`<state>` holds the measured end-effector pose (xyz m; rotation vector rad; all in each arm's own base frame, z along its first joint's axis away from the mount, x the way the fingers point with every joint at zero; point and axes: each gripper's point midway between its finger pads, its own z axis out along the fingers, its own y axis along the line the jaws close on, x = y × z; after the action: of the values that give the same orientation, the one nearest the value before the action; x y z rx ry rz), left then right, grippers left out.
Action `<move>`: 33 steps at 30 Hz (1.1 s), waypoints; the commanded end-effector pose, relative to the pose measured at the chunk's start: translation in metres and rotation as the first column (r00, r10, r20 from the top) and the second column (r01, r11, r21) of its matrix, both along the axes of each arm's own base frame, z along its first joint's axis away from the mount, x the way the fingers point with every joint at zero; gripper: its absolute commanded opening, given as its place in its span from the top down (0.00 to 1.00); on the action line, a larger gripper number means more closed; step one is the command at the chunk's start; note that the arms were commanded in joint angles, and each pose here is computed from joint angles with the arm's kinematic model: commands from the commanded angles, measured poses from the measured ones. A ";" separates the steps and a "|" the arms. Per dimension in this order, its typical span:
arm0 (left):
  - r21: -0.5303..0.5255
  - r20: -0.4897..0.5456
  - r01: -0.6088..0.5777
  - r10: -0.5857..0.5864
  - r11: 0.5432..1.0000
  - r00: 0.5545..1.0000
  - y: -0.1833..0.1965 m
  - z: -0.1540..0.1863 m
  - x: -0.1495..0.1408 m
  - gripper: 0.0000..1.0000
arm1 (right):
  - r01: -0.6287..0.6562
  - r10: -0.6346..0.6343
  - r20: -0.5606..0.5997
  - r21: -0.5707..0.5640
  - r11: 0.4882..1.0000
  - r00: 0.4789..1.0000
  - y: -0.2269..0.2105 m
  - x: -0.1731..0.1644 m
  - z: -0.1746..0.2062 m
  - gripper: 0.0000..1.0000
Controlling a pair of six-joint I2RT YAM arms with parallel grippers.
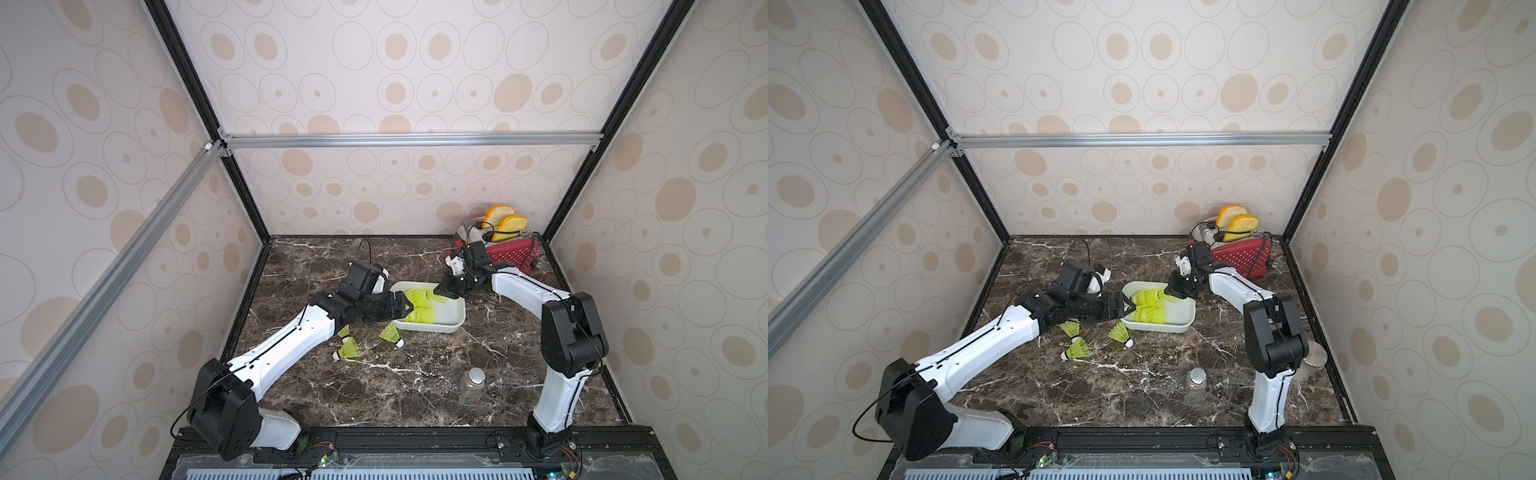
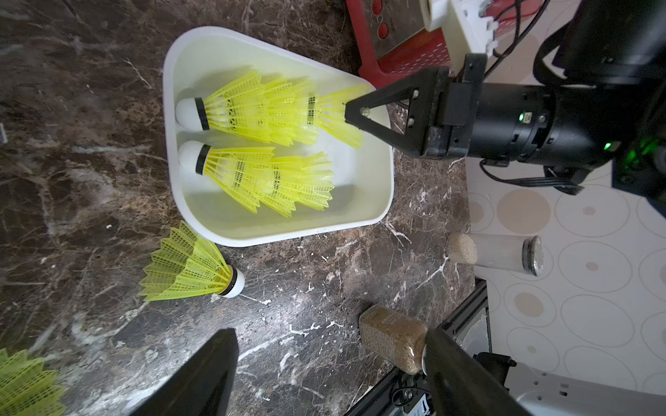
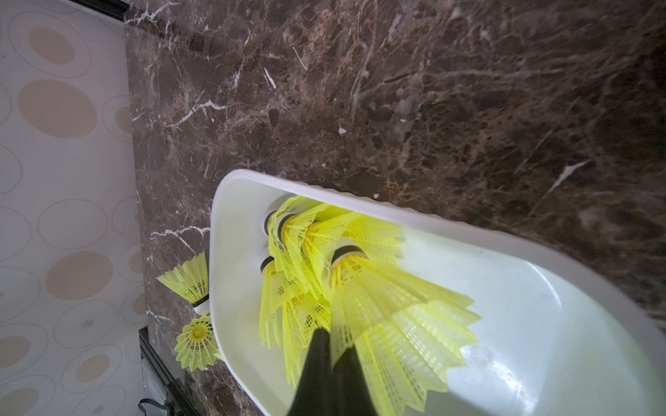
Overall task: Put the shuttlecocks into the storage box
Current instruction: Place the shuttlecock in the storage box.
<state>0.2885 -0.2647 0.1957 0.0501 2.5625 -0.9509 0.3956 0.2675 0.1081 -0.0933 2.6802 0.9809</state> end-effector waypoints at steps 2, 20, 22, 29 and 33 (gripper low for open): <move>-0.015 0.014 0.008 -0.008 1.000 1.000 -0.002 0.008 -0.003 0.16 | 0.010 -0.008 -0.021 0.071 0.997 1.000 0.008 0.005 -0.004 1.00; -0.013 0.013 0.007 -0.007 1.000 1.000 0.000 0.009 -0.005 0.16 | 0.006 0.008 -0.093 0.149 0.989 0.996 0.024 0.006 -0.024 1.00; -0.013 0.013 0.007 -0.006 1.000 1.000 0.000 0.009 -0.006 0.16 | 0.008 0.009 -0.101 0.160 0.987 0.995 0.025 0.007 -0.025 1.00; -0.012 0.009 0.006 -0.006 1.000 1.000 0.000 0.008 -0.006 0.16 | 0.012 0.004 -0.108 0.152 0.988 0.994 0.024 0.006 -0.029 0.95; -0.012 0.009 0.008 -0.007 1.000 1.000 0.000 0.008 -0.006 0.16 | 0.015 0.000 -0.100 0.147 0.989 0.995 0.023 0.006 -0.027 0.70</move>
<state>0.2878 -0.2642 0.1957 0.0502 2.5621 -0.9511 0.4030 0.2934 0.0878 -0.0123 2.6722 1.2139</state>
